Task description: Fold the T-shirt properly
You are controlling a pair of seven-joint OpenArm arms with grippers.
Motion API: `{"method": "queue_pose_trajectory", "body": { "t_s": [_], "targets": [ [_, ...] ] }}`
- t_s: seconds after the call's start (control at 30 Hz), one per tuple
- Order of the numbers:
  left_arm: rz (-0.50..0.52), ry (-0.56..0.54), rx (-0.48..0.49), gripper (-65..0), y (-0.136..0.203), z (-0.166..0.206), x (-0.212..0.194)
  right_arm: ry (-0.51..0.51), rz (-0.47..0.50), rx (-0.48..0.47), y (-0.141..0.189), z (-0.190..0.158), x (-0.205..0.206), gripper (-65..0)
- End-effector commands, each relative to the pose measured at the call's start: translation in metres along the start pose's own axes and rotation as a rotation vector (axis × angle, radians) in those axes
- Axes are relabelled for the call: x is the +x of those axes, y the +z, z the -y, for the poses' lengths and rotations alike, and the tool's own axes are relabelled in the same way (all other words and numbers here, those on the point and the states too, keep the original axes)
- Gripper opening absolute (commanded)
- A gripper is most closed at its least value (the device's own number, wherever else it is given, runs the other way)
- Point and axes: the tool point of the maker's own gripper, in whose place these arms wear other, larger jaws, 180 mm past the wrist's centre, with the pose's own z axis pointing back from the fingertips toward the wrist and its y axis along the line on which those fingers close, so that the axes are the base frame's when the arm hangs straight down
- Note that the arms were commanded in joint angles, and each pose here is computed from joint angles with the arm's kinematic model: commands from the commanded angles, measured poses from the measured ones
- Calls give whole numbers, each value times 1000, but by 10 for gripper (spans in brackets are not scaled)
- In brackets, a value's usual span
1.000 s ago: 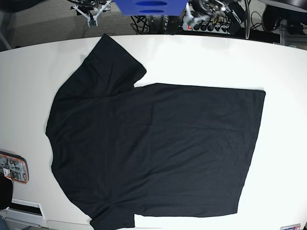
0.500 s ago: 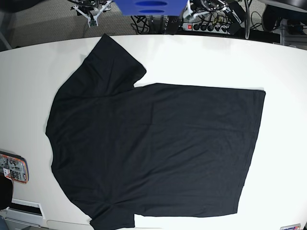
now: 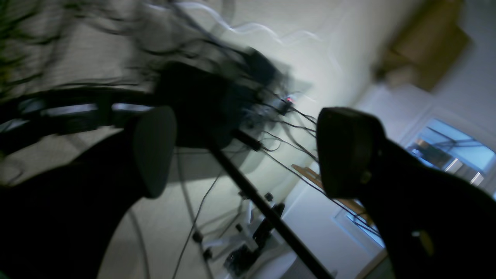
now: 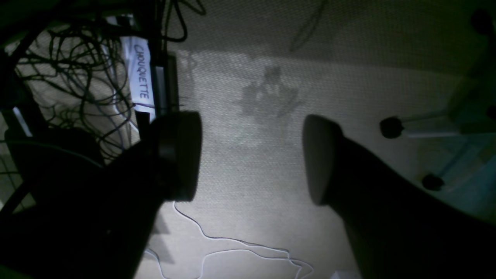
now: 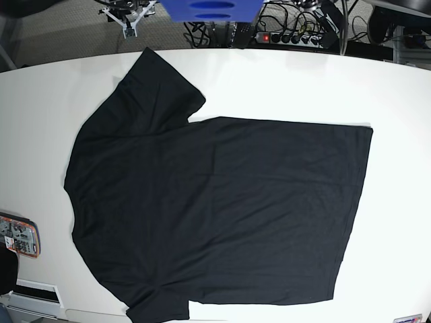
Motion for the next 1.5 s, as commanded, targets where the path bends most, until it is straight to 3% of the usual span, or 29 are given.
{"method": "queue_pose_trajectory", "body": {
  "t_s": [0.0, 0.4, 0.53, 0.67, 0.8, 0.87, 0.93, 1.1, 1.13, 1.27, 1.4, 1.47],
  "targets": [
    [2, 13, -23, -108, -2, 8, -7, 4, 0, -5, 1, 3, -3, -261],
    [20, 36, -11, -110, 2, 2, -14, 4, 0, -5, 1, 3, -3, -261],
    [-1, 44, 7, -111, 8, -6, -26, 4, -9, -5, 1, 3, -5, -261],
    [-84, 43, 13, -111, 13, -10, -46, 4, -8, -5, 1, 4, -4, -261],
    [-88, 50, 21, -120, 15, -13, -48, 4, -9, -5, 1, 4, -4, -261],
    [-91, 51, 20, -176, 15, -13, -49, 4, -11, -5, 1, 4, -5, -261],
    [-89, 53, 22, -275, 15, -13, -48, 4, -11, -5, 1, 4, -5, -261],
    [-67, 71, 26, -620, 14, -14, -43, 4, -11, -5, 1, 4, -5, -261],
    [-52, 85, 27, -650, 14, -15, -40, 4, -11, -5, 1, 4, -5, -261],
    [0, 112, 52, -650, 21, -29, -22, 4, -11, -5, 1, 4, -5, -261],
    [0, 141, 73, -650, 29, -39, -32, 4, -12, -6, 1, 5, -5, -263],
    [-5, 144, 78, -650, 31, -41, -36, 4, -29, -6, 1, 5, -8, -304]
  ]
}}
